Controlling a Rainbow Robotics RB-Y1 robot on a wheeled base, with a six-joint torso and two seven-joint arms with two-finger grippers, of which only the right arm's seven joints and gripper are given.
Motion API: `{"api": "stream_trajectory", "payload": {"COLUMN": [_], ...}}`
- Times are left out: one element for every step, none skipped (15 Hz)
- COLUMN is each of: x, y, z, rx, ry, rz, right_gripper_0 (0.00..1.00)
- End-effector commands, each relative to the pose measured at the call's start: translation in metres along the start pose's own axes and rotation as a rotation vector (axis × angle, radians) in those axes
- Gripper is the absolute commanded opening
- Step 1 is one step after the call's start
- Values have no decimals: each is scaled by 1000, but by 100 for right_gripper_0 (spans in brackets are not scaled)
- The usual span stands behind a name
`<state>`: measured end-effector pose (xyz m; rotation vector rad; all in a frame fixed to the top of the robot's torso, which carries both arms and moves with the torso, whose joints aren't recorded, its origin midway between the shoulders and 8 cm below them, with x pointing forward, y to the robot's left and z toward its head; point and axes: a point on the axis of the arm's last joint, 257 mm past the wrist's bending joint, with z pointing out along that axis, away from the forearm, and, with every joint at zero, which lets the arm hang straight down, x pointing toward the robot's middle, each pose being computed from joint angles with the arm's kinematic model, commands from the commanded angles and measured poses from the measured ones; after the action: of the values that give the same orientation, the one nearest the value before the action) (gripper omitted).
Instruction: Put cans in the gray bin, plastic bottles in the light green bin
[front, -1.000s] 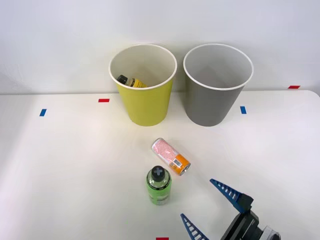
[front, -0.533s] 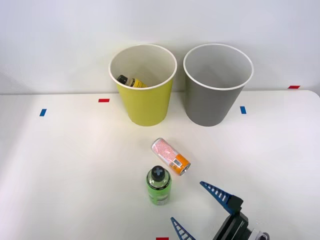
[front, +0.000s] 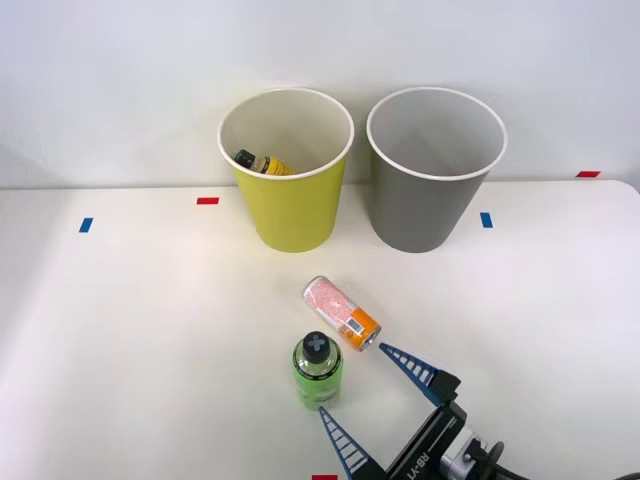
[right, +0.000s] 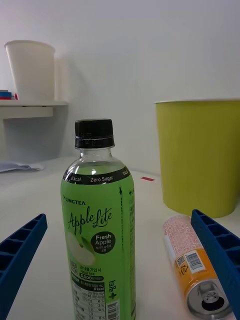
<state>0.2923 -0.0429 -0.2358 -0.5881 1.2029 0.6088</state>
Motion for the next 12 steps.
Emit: {"api": "stream_trajectory", "payload": {"x": [10, 15, 21, 23, 24, 22, 20, 18, 16, 15, 14, 14], "y": [0, -1, -2, -1, 1, 1, 1, 0, -1, -2, -2, -2], "z": [11, 15, 23, 30, 37, 44, 48, 51, 54, 56, 58, 59], "rx": [-5, -5, -2, 1, 5, 10, 10, 11, 12, 15, 17, 18], "ry": [12, 14, 10, 5, -1, -13, -20, -26, -32, -35, -38, -37], "rz": [4, -7, -14, -11, -5, 3, 7, 5, 7, 11, 13, 11], "right_gripper_0": [100, 100, 100, 100, 100, 100, 100, 100, 100, 100, 100, 100]}}
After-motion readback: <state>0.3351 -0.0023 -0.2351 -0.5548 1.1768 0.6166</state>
